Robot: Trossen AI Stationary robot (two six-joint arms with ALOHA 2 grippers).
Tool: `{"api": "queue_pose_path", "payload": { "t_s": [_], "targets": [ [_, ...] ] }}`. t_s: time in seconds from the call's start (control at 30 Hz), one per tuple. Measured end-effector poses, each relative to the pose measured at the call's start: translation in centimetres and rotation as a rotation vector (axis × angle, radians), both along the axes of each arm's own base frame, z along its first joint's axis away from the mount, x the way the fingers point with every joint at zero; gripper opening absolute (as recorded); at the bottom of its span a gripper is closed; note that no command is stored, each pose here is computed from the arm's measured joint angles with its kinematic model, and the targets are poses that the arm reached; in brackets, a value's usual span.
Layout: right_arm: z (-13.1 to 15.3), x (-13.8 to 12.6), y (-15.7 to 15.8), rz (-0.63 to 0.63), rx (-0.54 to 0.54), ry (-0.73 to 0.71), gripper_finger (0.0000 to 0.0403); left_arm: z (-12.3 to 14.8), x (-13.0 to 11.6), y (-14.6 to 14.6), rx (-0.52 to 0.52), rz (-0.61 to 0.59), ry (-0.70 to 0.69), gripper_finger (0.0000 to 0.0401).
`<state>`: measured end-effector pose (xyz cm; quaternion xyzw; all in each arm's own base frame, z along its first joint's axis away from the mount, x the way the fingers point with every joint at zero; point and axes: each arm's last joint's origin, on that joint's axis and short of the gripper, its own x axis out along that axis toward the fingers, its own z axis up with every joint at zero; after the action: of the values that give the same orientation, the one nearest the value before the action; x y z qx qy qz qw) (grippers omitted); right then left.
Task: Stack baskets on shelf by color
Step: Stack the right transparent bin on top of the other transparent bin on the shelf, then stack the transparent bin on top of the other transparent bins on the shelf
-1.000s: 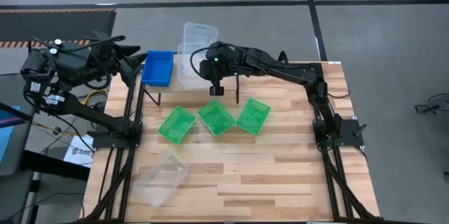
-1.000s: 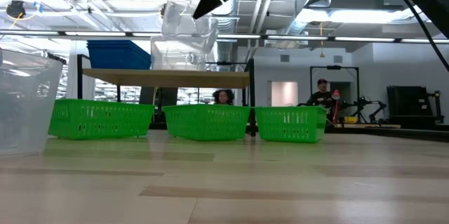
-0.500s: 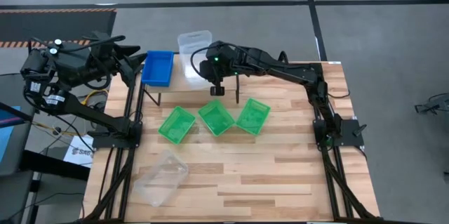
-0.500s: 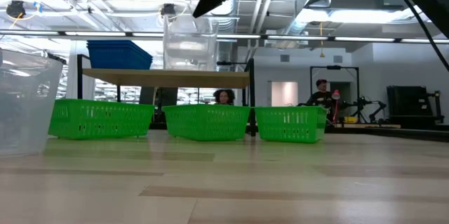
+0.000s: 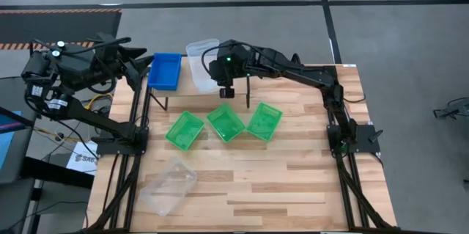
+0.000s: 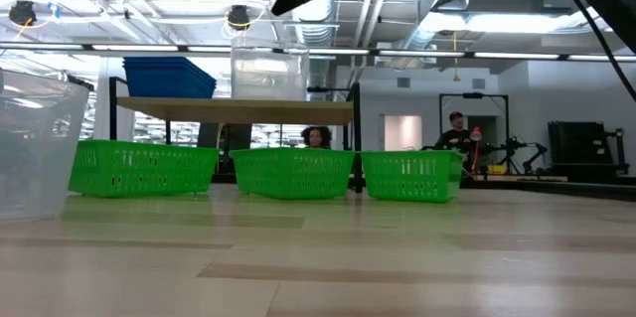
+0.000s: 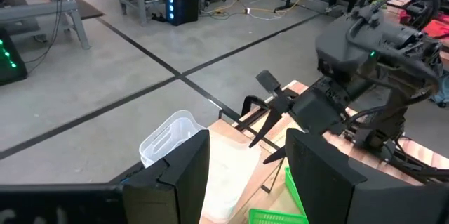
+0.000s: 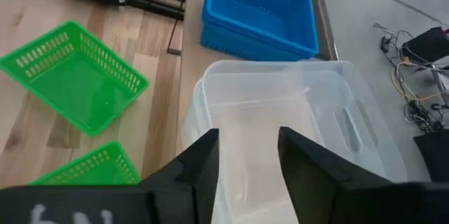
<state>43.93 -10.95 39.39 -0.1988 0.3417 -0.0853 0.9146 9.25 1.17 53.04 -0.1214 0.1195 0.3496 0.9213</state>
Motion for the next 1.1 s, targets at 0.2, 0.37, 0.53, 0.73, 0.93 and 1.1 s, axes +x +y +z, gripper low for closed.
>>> {"api": "queue_pose_path", "payload": {
  "t_s": [0.2, 0.37, 0.53, 0.73, 0.93, 1.1],
  "targets": [
    [2.0, -1.9, 0.1, -0.041, 0.036, -0.031, 0.0181, -0.1, -0.1, 0.0, 0.001, 0.0, 0.012, 0.0176],
    [1.8, -4.1, -0.8, -0.197, 0.139, 0.07, 0.0172, -0.2, -0.1, 0.0, -0.003, 0.002, 0.025, 0.0176],
    [-0.8, -4.4, -1.7, -0.273, 0.209, 0.22, 0.0161, -0.3, -0.1, 0.0, -0.002, 0.002, 0.027, 0.0176],
    [-3.8, -2.6, -2.2, -0.269, 0.214, 0.266, 0.0154, -0.3, -0.1, 0.0, -0.003, 0.003, 0.03, 0.0176],
    [-4.7, -0.5, -2.2, -0.194, 0.206, 0.174, 0.0153, -0.3, -0.1, 0.0, -0.004, 0.003, 0.032, 0.0176],
    [-4.0, 0.3, -1.2, -0.134, 0.166, 0.101, 0.0153, -0.3, -0.2, 0.0, -0.004, 0.004, 0.035, 0.0176]
  ]
}}
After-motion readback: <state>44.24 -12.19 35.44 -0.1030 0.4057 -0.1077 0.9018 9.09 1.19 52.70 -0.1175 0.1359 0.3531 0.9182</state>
